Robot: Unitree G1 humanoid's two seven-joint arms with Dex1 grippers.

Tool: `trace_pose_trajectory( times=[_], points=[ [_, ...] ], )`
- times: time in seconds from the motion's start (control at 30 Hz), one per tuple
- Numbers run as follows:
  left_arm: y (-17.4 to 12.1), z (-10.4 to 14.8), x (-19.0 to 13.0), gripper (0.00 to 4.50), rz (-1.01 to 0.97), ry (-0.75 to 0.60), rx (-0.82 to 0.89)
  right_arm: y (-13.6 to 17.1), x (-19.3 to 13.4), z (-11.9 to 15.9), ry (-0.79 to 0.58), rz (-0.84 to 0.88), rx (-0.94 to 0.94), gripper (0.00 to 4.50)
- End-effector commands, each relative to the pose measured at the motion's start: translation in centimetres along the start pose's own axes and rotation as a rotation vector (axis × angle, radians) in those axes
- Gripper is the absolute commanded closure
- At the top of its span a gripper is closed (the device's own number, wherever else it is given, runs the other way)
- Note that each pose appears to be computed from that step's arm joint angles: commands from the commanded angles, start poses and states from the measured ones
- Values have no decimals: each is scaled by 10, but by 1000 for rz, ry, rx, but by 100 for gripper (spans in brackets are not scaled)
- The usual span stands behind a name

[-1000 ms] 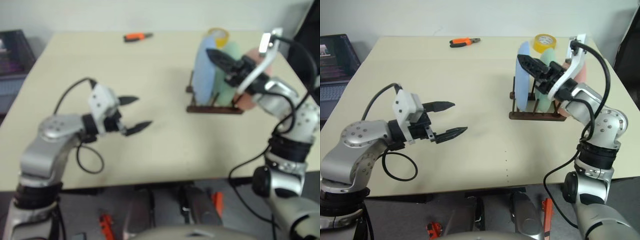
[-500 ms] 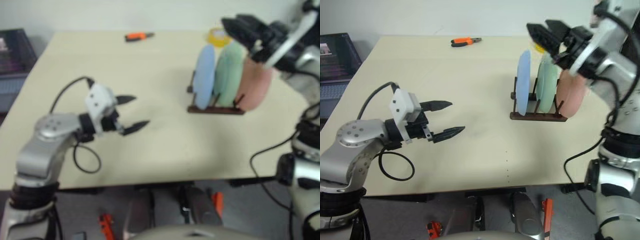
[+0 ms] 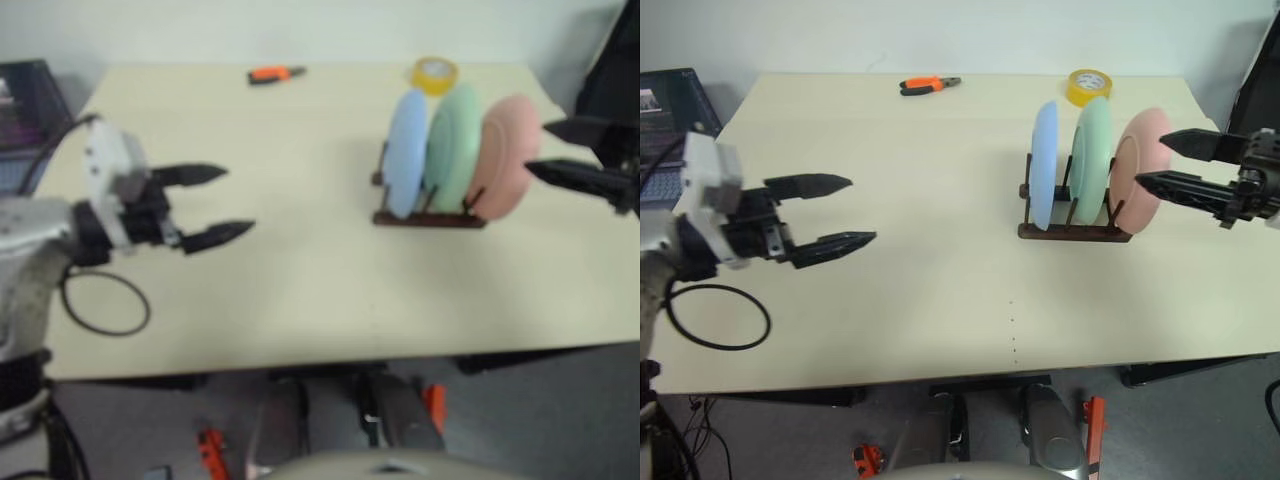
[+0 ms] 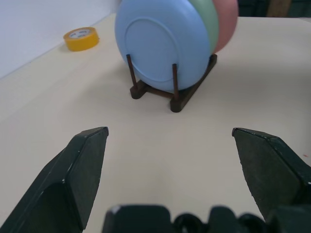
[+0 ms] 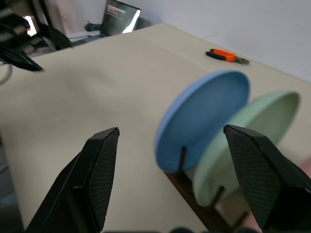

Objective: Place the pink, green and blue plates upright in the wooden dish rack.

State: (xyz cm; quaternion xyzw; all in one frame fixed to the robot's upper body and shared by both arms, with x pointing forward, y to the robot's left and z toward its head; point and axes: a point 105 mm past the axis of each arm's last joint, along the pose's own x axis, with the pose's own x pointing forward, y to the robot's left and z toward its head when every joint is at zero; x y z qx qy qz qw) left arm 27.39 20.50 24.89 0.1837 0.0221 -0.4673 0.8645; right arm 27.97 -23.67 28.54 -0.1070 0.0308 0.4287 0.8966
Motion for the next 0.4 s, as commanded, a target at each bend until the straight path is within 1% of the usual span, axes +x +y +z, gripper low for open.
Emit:
trace_pose_trajectory(
  times=[0.03,0.17,0.2,0.3,0.4],
  points=[
    [9,20,-32,0,44,-3,36,-7,-10,3,5,-32,-57,81],
    [13,19,-59,0,116,91,38,-14,-11,-2,-9,-52,-46,81],
    [10,20,-61,0,119,93,37,-14,-9,-4,-12,-37,-39,81],
    [1,12,-68,0,134,119,9,-13,0,-18,11,-12,-12,81],
    [-5,10,-70,0,143,130,-9,-12,4,-22,4,-1,3,81]
  ],
)
